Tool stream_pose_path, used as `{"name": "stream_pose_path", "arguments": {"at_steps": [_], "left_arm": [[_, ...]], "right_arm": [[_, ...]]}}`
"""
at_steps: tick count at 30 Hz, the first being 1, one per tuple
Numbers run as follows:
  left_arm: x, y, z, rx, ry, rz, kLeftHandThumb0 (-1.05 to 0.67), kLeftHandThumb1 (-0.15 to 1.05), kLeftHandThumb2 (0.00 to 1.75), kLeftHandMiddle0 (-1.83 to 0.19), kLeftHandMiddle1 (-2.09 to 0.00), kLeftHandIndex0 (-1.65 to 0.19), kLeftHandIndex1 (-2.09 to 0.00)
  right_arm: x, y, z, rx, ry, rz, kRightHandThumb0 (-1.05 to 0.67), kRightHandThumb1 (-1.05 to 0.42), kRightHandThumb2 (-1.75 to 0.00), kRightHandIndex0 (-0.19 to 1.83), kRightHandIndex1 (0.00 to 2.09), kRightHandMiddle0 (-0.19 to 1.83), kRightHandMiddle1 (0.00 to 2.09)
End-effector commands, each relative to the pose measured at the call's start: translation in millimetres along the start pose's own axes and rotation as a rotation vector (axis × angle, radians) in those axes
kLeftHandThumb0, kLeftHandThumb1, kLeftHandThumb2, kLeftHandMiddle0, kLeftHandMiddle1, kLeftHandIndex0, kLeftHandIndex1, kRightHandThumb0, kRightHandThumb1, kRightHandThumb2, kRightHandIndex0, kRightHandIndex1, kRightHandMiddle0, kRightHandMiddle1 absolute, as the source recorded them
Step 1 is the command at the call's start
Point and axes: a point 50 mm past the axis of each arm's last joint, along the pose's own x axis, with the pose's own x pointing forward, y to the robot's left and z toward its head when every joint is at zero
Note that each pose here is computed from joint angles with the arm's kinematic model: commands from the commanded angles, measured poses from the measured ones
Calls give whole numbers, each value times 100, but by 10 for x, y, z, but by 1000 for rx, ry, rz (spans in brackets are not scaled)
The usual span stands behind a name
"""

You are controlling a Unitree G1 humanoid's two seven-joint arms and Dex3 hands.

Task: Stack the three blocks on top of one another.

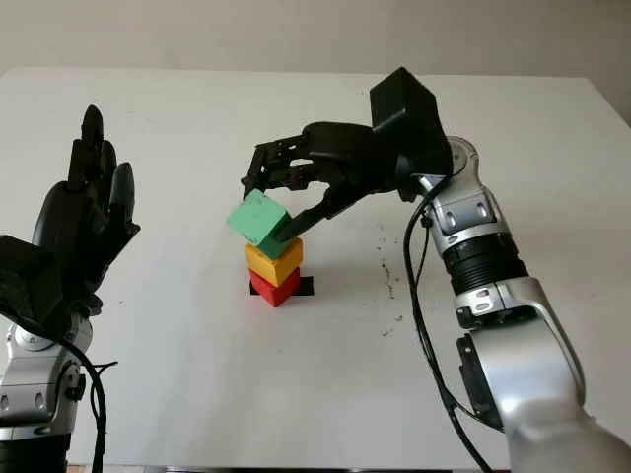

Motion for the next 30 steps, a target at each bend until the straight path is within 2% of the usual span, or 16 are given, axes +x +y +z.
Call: {"name": "stream_pose_path", "arguments": {"at_steps": [1, 20, 23, 26, 28, 30], "left_arm": [[-26, 24, 20, 13, -11, 3, -83, 105, 62, 19, -2, 17, -5], [-22, 24, 25, 15, -10, -2, -84, 105, 62, 19, -2, 18, -5], [-19, 23, 25, 18, -10, 0, -84, 105, 62, 19, -2, 18, -5], [-19, 21, 24, 18, -10, 1, -84, 105, 62, 19, -3, 18, -5], [-22, 20, 25, 20, -7, 5, -84, 105, 62, 19, -3, 17, -6], [-24, 19, 27, 16, -7, 4, -84, 105, 62, 19, -3, 17, -6]], "right_arm": [[-42, -24, 33, -41, 9, -11, -47, -89, -5, 20, 5, 44, 146], [-162, -92, 3, -88, 62, -43, -50, -91, -5, 19, 5, 39, 146], [-169, -101, 9, -88, 78, -31, -51, -89, -5, 18, 4, 32, 141], [-169, -96, 29, -103, 100, 0, -63, -85, -5, 5, 3, 12, 116], [-171, -81, 49, -145, 109, 26, -74, -84, -5, -10, 3, -3, 79], [-172, -64, 75, -207, 117, 58, -84, -85, -6, -16, 1, -13, 48]]}}
